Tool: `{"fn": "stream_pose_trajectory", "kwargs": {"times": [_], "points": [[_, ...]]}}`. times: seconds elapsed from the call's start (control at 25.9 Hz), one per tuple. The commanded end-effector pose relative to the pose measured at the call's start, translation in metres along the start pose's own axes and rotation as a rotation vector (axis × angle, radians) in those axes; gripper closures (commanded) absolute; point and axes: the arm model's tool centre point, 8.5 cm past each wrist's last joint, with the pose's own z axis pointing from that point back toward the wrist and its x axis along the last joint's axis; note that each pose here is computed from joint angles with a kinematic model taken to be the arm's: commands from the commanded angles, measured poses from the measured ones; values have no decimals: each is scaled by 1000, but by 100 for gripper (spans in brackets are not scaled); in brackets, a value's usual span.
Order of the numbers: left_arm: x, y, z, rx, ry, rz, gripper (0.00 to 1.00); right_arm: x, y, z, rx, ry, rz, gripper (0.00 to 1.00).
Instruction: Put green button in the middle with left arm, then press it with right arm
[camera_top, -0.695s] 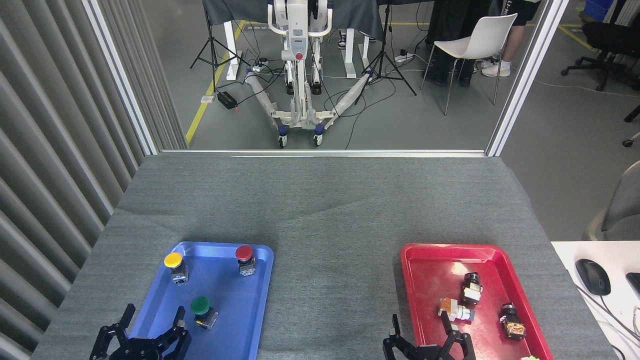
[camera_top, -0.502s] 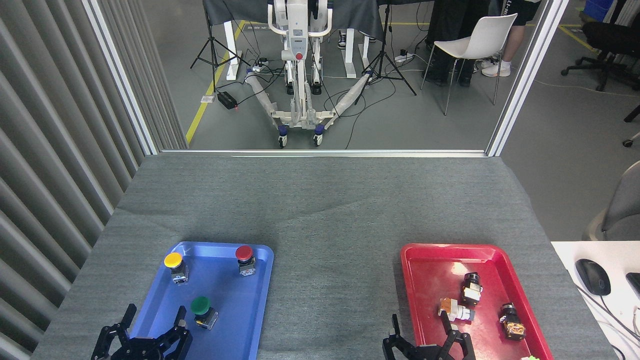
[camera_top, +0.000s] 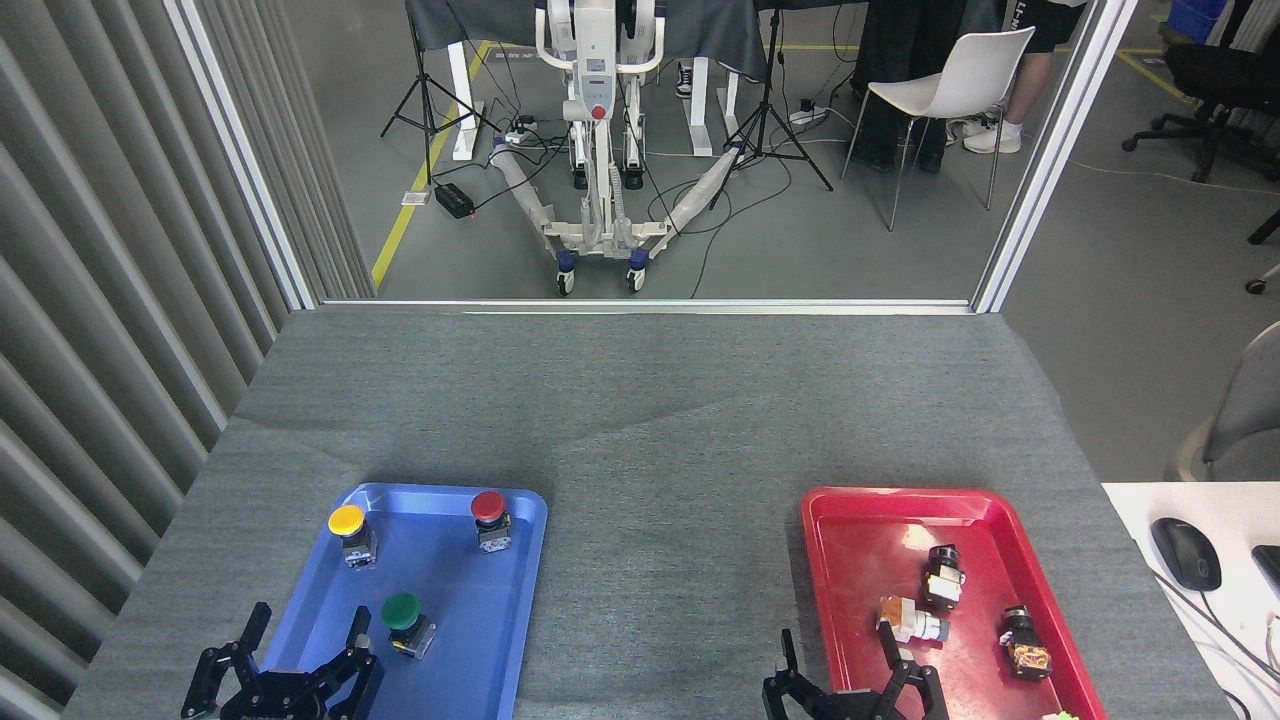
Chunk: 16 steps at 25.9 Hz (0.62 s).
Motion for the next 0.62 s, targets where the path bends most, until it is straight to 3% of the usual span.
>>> {"fn": "stream_pose_trajectory", "kwargs": {"times": [0.0,0.58], "points": [[0,1,-2,4,-1,2,0,0,1,0,3,5,1,0],[0,-5,-2,-19,-3,4,0,0,1,0,5,4,1,0]]}}
